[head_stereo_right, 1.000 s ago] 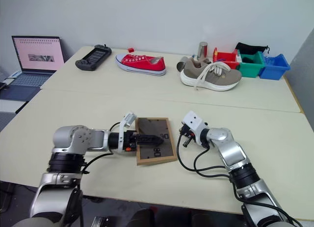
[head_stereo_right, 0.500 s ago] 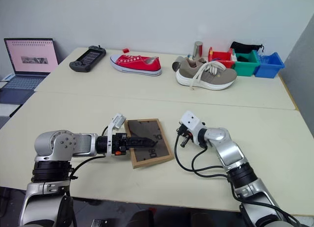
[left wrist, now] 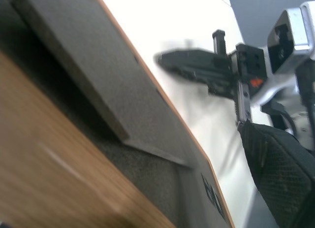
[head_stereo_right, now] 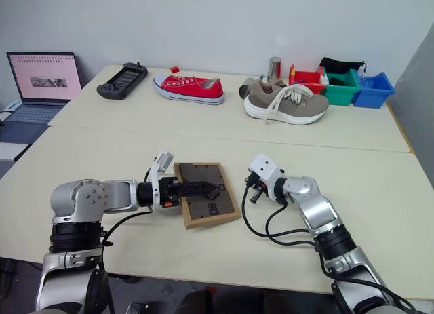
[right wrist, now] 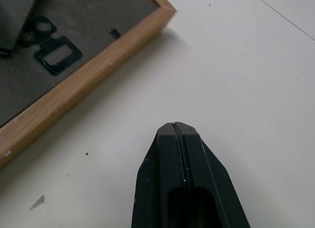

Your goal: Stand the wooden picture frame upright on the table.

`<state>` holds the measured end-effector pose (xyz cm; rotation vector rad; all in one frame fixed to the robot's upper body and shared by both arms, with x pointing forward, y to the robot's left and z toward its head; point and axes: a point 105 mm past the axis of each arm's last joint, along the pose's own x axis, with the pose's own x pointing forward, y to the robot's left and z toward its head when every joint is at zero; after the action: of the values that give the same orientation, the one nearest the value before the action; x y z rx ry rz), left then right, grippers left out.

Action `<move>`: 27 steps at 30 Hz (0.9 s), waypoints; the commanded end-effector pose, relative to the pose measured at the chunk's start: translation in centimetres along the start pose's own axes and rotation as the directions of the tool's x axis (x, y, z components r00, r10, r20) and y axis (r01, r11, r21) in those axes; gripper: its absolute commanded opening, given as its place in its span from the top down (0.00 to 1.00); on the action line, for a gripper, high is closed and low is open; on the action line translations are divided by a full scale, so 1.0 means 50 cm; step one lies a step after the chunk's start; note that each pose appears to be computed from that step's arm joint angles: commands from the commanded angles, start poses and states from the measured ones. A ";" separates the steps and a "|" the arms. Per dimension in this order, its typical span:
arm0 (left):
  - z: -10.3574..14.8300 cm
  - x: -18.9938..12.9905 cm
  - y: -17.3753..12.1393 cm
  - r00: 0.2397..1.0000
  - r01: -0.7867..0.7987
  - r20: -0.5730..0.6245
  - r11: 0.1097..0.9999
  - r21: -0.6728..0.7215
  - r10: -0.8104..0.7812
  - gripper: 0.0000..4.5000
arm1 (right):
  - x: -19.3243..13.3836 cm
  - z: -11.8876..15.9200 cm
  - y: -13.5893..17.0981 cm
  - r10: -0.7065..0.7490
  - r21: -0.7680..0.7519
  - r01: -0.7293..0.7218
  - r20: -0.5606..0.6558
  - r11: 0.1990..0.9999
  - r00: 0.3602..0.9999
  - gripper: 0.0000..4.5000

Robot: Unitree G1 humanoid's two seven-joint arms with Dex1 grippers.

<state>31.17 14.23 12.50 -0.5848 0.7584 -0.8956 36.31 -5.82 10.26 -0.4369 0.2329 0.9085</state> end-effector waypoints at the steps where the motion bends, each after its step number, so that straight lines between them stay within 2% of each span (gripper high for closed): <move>1: -0.005 -0.016 -0.034 0.996 0.086 0.006 0.996 -0.022 -0.086 0.00 | -0.006 0.025 -0.009 -0.016 -0.029 0.018 0.045 0.999 0.999 1.00; 7: 0.003 -0.030 -0.061 0.983 0.182 0.043 0.983 -0.023 -0.181 0.00 | -0.005 0.029 -0.012 -0.018 -0.030 0.019 0.050 0.999 0.999 1.00; 12: 0.000 -0.030 -0.051 0.990 0.131 0.060 0.991 -0.022 -0.129 0.00 | -0.006 0.029 -0.013 -0.020 -0.031 0.022 0.050 0.999 0.999 1.00; 17: -0.026 -0.019 -0.049 0.995 0.096 0.009 0.995 0.002 -0.096 0.20 | -0.003 0.029 -0.011 -0.016 -0.030 0.017 0.050 0.999 0.999 1.00; 20: -0.032 -0.017 -0.053 0.994 0.109 0.003 0.994 0.002 -0.109 0.37 | -0.002 0.030 -0.012 -0.016 -0.030 0.018 0.050 0.999 0.999 1.00; 27: -0.032 -0.016 -0.050 0.995 0.099 0.002 0.995 0.006 -0.099 0.67 | -0.003 0.028 -0.013 -0.019 -0.030 0.020 0.049 0.999 0.999 1.00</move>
<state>28.44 13.61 12.84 -0.6418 0.7605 -0.9671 36.40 -5.79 10.19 -0.4356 0.2313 0.9089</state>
